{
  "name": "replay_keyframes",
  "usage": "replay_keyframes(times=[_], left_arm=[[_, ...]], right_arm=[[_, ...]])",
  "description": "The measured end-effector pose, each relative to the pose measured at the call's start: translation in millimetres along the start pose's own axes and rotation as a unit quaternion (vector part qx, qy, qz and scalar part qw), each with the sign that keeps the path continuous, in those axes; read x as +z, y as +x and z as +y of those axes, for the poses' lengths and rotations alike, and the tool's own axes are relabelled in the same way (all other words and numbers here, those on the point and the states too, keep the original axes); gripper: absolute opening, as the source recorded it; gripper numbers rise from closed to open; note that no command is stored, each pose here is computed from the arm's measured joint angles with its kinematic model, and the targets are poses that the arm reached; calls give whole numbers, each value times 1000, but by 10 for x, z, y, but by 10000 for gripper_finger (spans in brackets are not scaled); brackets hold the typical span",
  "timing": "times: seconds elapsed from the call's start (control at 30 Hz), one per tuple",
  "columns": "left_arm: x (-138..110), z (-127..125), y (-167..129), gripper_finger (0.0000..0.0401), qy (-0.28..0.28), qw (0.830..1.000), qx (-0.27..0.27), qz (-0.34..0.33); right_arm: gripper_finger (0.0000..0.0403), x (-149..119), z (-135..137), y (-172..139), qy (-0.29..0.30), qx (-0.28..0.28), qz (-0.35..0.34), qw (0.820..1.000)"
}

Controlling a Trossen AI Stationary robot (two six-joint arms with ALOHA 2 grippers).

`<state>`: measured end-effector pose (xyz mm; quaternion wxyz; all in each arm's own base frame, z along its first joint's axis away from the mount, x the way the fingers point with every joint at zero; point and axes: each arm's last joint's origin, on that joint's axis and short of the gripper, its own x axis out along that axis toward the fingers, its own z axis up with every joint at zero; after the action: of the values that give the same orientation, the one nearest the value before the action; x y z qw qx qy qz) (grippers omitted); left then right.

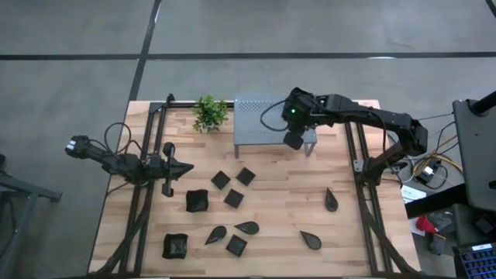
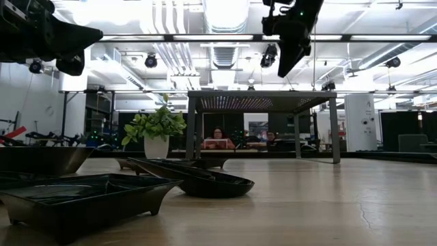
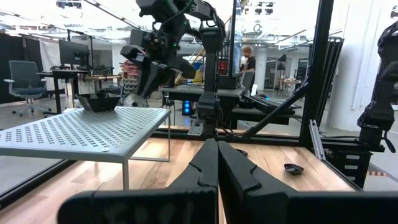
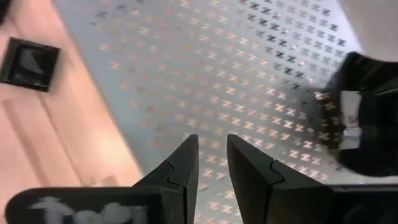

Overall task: Pick & Place Mini shaped plates
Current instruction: Put the drop shaped plate on the shelf

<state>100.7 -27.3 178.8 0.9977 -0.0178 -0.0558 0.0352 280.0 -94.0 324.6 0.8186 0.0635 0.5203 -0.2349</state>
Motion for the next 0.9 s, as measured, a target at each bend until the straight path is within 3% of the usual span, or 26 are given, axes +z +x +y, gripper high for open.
replay_keyframes(times=[0.9], left_arm=[[1,0,0,0,0,1000,0,0]], right_arm=[[79,-316,1046,-297,-11,76,6,997]])
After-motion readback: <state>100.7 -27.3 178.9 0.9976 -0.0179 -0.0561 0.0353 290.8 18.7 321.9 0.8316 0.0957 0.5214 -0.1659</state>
